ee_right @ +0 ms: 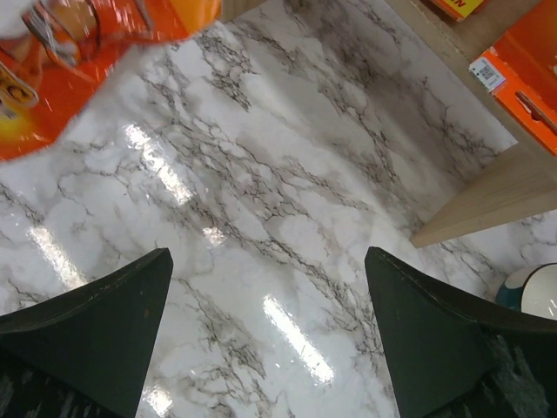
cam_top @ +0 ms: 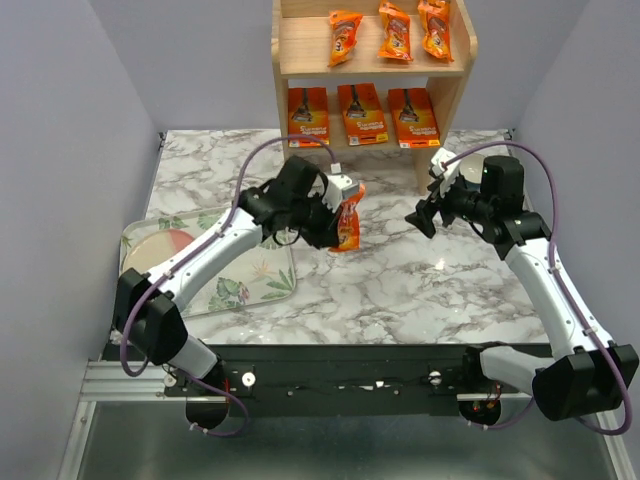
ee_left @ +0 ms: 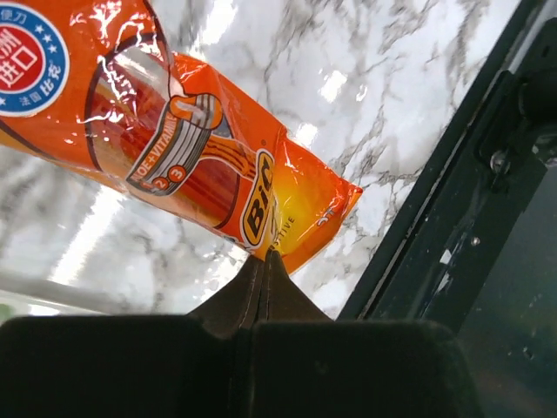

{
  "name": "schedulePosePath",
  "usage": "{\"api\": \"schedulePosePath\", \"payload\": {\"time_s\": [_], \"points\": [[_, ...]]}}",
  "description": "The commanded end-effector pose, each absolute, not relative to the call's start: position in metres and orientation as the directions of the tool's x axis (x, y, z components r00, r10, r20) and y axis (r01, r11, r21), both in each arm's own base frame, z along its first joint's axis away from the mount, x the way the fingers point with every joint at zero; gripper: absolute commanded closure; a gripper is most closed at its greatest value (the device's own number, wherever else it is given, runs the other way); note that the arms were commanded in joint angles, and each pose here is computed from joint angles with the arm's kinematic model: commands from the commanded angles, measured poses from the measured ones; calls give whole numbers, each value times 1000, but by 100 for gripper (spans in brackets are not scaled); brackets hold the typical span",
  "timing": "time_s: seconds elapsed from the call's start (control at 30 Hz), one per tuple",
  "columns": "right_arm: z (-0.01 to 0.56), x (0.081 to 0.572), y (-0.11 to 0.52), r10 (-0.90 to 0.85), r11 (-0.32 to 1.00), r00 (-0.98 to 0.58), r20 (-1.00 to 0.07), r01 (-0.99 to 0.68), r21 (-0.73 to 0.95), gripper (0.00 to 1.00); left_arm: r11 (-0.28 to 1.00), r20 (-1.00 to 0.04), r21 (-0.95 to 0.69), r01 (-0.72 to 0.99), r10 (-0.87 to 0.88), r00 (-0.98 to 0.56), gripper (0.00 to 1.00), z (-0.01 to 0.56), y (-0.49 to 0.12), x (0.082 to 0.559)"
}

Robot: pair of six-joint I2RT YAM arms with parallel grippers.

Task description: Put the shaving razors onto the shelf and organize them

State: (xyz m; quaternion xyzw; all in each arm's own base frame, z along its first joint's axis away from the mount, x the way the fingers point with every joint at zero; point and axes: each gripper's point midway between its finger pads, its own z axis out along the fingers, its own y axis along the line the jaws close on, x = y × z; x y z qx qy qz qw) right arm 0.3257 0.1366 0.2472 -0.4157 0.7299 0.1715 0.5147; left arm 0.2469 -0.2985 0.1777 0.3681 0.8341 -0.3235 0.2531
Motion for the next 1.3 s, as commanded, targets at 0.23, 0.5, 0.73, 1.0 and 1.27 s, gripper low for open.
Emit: {"api": "schedulePosePath", "payload": {"time_s": [0.23, 0.5, 0.73, 1.0, 1.27], "points": [[276, 327, 134, -447, 591, -82, -891, -775, -225, 0, 406, -833, 164, 899, 545, -94, 100, 368, -237, 285], [273, 326, 138, -415, 598, -101, -904, -779, -187, 0, 525, -880, 307, 794, 475, 26, 100, 446, -226, 353], [269, 322, 138, -410, 604, -108, -906, -776, -181, 0, 635, -909, 364, 681, 403, 110, 100, 479, -223, 412], [267, 317, 134, -410, 618, -110, -905, -763, -187, 0, 743, -940, 332, 581, 312, 139, 100, 497, -213, 466], [260, 315, 132, -414, 623, -119, -903, -760, -185, 0, 773, -926, 377, 511, 305, 223, 100, 510, -212, 495]]}}
